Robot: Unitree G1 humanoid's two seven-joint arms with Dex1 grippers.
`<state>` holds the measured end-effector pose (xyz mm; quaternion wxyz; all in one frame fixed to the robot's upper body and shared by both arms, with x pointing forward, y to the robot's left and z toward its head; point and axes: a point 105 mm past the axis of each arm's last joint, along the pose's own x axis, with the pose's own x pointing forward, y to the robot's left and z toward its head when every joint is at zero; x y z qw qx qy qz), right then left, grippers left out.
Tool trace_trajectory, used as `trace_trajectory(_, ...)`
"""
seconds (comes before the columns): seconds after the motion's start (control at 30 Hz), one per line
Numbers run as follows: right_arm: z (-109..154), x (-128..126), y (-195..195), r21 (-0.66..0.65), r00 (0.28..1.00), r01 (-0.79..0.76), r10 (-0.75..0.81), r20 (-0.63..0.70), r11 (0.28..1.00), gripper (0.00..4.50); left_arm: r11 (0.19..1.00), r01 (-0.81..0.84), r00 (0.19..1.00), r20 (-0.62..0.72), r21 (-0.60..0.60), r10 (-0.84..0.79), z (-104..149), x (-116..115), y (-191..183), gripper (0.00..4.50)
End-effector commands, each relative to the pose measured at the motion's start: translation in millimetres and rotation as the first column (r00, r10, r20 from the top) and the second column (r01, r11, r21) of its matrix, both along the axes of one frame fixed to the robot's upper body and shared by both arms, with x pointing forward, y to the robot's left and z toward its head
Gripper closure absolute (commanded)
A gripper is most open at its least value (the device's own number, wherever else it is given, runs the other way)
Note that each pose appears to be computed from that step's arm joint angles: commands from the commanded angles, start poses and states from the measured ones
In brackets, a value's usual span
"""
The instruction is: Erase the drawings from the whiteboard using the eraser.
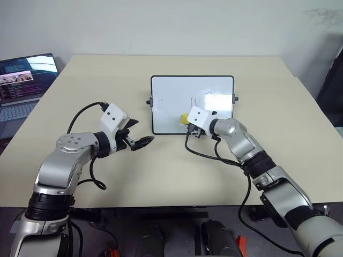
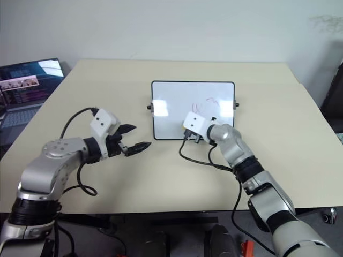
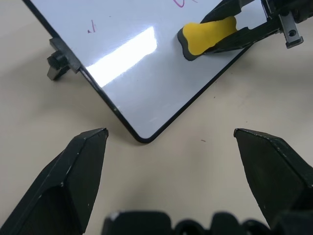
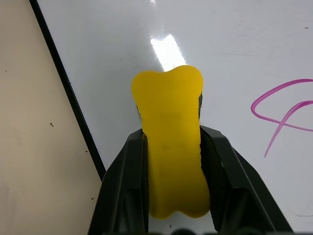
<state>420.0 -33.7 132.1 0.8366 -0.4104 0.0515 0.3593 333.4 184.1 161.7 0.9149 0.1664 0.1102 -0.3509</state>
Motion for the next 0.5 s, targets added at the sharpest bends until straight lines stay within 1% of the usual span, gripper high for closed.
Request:
trace_trajectory(0.03,28,5,11,0.051,1.000,0.006,-0.007,0.025,0.999,3.38,0.999,-0.030,0.998,0.063,0.025,0.029,12,2,8,0.00)
trace_trajectory(0.2,75,-5,52,0.136,0.991,-0.113,0.102,0.086,0.984,3.38,0.991,-0.130,0.984,0.124,0.019,0.127,17,13,21,0.00)
trace_trajectory(0.27,92,-7,70,0.162,0.984,-0.150,0.131,0.120,0.975,3.38,0.991,-0.129,0.985,0.122,0.023,0.125,15,13,21,0.00)
trace_trajectory(0.37,99,-5,94,0.157,0.976,-0.183,0.159,0.150,0.971,3.38,0.993,-0.117,0.986,0.119,0.021,0.114,14,13,19,0.00)
trace_trajectory(0.5,101,-2,112,0.144,0.970,-0.198,0.172,0.174,0.970,3.38,0.993,-0.120,0.986,0.118,0.018,0.117,13,12,19,0.00)
